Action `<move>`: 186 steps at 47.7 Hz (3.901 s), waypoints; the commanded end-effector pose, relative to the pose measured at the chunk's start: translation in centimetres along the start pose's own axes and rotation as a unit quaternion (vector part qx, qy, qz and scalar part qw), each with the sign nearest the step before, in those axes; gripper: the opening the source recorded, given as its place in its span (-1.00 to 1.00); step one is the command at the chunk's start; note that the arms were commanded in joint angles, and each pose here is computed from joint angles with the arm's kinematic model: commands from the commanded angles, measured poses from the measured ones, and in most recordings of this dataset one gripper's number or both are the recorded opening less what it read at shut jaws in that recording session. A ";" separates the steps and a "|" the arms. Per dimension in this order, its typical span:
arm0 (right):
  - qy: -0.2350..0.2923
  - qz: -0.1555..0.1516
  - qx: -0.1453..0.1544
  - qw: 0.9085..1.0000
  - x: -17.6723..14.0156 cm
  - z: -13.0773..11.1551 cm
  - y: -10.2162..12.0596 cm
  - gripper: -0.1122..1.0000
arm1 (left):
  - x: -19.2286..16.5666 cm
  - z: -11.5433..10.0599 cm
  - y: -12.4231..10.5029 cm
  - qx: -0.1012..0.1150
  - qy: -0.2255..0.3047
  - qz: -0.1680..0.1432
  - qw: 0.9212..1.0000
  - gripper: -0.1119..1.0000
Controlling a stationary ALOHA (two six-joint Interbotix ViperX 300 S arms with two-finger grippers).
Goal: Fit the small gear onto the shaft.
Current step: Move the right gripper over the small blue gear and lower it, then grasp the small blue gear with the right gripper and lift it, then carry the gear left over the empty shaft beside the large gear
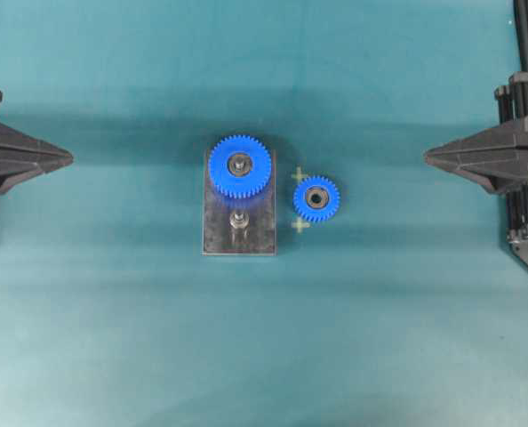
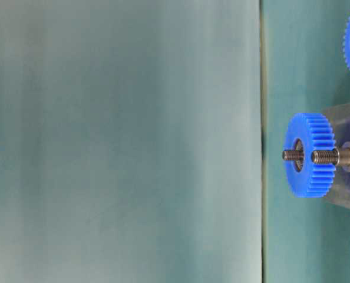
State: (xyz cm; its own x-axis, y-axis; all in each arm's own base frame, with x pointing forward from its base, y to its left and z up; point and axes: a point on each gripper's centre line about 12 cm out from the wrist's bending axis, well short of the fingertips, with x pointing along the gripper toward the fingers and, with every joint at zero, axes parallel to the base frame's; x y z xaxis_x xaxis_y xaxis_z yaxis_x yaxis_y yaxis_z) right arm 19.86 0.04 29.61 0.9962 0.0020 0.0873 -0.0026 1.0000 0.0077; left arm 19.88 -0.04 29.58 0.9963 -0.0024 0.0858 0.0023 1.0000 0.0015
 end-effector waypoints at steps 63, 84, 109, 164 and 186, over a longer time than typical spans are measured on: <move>0.570 -0.132 0.182 0.790 10.2 -13.3 -5.0 -0.78 | 7.1 -5.7 1.1 -0.011 0.211 0.021 0.977 -0.80; 0.596 -0.139 0.184 0.769 12.2 -16.8 -5.7 0.88 | 7.0 -5.9 1.1 -0.012 0.214 0.021 0.976 -0.80; 0.607 -0.148 0.184 0.759 13.5 -19.2 -6.5 0.80 | 7.0 -6.0 0.9 -0.012 0.214 0.018 0.976 -0.80; 0.614 -0.137 0.182 0.756 15.1 -17.3 -6.0 -0.18 | 6.5 -6.8 0.9 -0.013 0.215 0.017 0.976 -0.80; 0.597 -0.091 0.162 0.780 20.3 -9.6 -3.7 -0.18 | 6.5 -6.6 0.9 -0.014 0.211 0.018 0.977 -0.80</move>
State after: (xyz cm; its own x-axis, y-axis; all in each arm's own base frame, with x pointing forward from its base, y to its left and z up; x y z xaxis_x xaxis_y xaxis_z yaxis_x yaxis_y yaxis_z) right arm 39.59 -4.03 19.66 0.2954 0.0594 -0.9535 0.3368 0.9275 0.1622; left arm 26.71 0.88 22.78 0.9314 0.0299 -0.3628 -0.0407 0.9989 -0.0221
